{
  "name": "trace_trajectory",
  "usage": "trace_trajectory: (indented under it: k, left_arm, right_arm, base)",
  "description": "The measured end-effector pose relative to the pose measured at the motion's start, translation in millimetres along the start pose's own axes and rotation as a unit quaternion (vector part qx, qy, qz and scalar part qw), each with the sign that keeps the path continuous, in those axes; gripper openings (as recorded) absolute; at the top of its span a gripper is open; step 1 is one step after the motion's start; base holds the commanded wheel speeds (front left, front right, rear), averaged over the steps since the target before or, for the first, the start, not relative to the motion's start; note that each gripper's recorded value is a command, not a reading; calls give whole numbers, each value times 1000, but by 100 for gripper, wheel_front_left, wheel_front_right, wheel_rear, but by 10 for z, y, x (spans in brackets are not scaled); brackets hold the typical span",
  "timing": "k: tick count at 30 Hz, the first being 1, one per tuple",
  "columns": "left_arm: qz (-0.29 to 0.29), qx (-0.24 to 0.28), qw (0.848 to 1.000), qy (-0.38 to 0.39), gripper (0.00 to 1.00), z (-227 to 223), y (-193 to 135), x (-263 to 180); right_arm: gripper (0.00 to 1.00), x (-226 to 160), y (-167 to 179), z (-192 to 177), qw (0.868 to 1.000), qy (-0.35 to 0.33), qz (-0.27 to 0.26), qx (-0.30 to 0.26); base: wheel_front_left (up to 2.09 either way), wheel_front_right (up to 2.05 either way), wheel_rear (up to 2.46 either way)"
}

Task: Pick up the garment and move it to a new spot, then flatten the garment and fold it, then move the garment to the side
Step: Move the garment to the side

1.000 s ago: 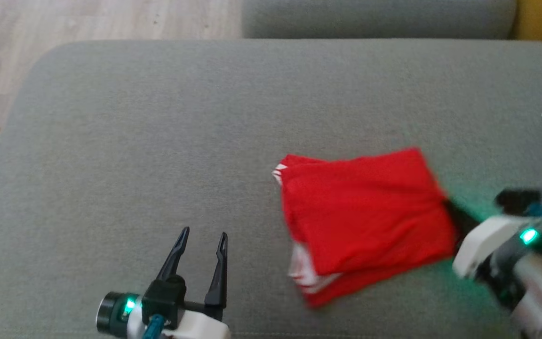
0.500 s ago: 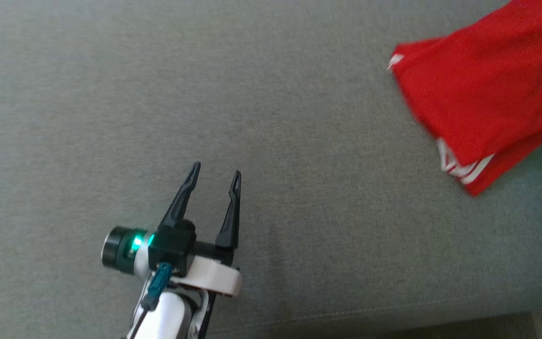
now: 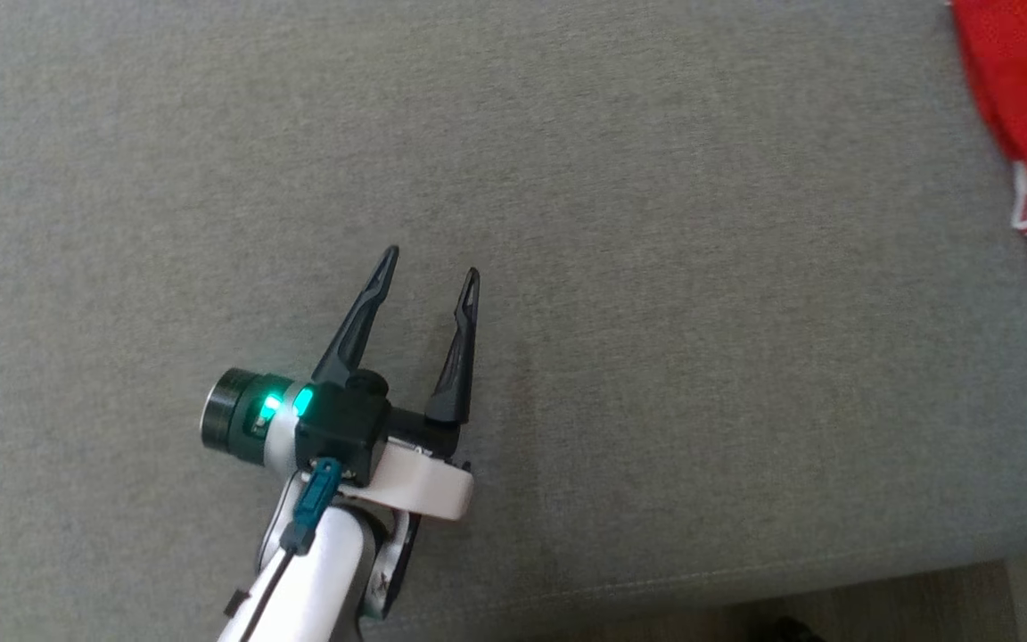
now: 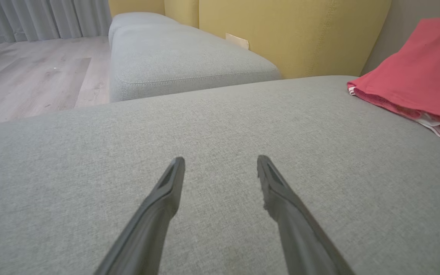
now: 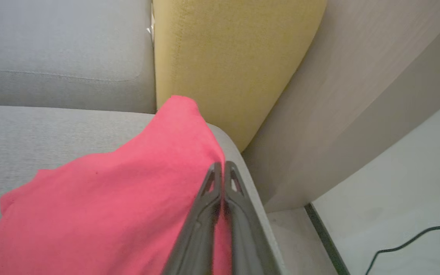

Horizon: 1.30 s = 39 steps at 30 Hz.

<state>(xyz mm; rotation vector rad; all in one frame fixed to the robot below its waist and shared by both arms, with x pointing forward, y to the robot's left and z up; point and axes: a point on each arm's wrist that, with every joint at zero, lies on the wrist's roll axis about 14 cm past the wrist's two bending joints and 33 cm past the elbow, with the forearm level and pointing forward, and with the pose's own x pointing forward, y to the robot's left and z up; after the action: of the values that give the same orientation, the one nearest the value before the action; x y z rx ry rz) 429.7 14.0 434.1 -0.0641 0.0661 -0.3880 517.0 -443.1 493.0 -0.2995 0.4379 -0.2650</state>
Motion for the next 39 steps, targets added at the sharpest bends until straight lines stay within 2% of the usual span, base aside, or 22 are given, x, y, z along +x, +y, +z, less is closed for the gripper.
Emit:
trace_trajectory:
  k: [1, 2, 3, 8, 11, 12, 16, 20, 27, 32, 39]
  left_arm:
    - [2, 1, 1000, -1, 100, 1, 15, 2]
    - [4, 2, 1000, -1, 100, 3, 33, 4]
    - [6, 3, 1000, -2, 100, 7, 48, 3]
    - [14, -1, 1000, -18, 100, 148, 80, -24]
    - [11, -16, 999, -29, 100, 271, 57, -83]
    - [11, -16, 999, -29, 100, 271, 57, -83]
    - [20, -23, 999, -34, 100, 373, 50, -288]
    - [46, -27, 998, -44, 100, 494, 135, -515]
    - [111, -9, 992, -51, 100, 576, 314, -1019]
    - [150, -5, 987, -62, 100, 625, 429, -1367]
    - [196, 0, 978, -70, 100, 628, 628, -1728]
  right_arm:
    - [0, 18, -24, -14, 1000, 6, -4, -2]
    - [31, 33, -35, -52, 1000, 18, -7, -7]
    - [100, 45, -35, -86, 1000, 27, -9, -13]
    - [100, 13, -28, 50, 999, 1, -20, -41]
    - [100, -60, 370, 129, 999, -35, 16, -4]
    - [100, -60, 370, 129, 999, -35, 16, -4]
    - [100, -358, 1093, -1, 993, -55, 90, 44]
    - [100, -769, 1596, -94, 983, -74, 146, 81]
    - [100, -1593, 2388, -210, 951, -119, 241, 151]
    - [100, -2024, 2647, -303, 935, -148, 271, 175]
    - [100, -2326, 2692, -114, 923, -207, 277, 167]
  base:
    - [0, 0, 0]
    - [0, 0, 0]
    - [0, 0, 0]
    - [0, 0, 0]
    - [0, 0, 0]
    - [0, 0, 0]
    - [0, 0, 0]
    - [0, 0, 0]
    - [0, 0, 0]
    - [0, 0, 0]
    - [0, 0, 0]
